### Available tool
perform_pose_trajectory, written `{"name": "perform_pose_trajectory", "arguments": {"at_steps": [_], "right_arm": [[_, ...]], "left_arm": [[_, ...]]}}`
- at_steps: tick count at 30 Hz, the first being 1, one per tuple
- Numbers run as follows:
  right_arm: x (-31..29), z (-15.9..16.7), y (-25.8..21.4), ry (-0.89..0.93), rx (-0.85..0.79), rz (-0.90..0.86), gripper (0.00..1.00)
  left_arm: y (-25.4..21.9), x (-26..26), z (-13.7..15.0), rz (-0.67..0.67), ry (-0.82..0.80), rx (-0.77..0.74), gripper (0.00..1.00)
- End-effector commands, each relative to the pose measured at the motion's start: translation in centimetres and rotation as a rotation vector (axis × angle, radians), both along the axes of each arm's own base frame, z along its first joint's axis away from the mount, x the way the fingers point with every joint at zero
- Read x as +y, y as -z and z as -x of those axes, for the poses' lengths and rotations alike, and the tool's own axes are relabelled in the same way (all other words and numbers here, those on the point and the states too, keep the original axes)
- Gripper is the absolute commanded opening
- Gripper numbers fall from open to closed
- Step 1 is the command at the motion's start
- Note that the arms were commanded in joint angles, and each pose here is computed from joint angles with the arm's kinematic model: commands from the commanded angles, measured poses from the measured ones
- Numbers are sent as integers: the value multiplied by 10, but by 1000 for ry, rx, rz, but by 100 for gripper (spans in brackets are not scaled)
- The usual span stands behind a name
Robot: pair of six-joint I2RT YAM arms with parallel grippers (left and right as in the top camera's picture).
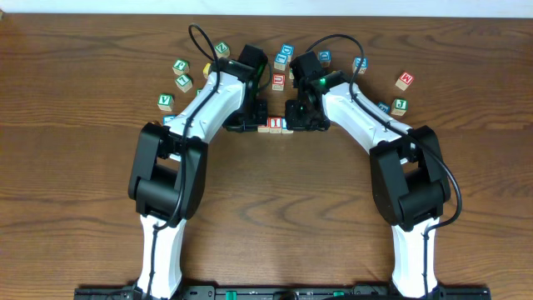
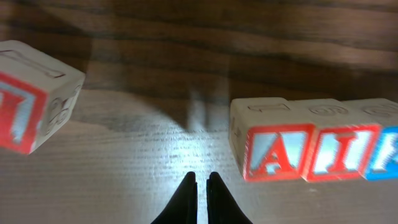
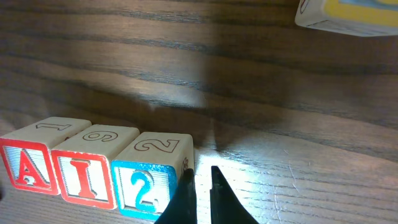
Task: Spell out AI2
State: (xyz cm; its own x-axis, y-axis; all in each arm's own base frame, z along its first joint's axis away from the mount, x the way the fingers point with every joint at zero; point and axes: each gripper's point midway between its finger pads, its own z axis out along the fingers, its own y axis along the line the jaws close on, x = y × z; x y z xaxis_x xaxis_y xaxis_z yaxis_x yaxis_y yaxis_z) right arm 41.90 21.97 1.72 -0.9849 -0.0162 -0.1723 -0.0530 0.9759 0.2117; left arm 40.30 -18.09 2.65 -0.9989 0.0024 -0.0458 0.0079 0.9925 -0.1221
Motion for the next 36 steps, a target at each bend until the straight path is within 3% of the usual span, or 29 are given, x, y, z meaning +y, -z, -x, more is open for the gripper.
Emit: {"name": "perform_pose_trajectory", "arguments": {"at_steps": [1, 9, 36], "right_arm": [[4, 5, 9, 3, 23, 0, 4], [4, 5, 9, 4, 24, 1, 4], [-7, 20, 12, 13, 91, 33, 1]], "left_arm": [[8, 1, 1, -6, 5, 13, 7], [5, -18, -3, 95, 92, -12, 8], [19, -43, 13, 86, 174, 18, 8]]}}
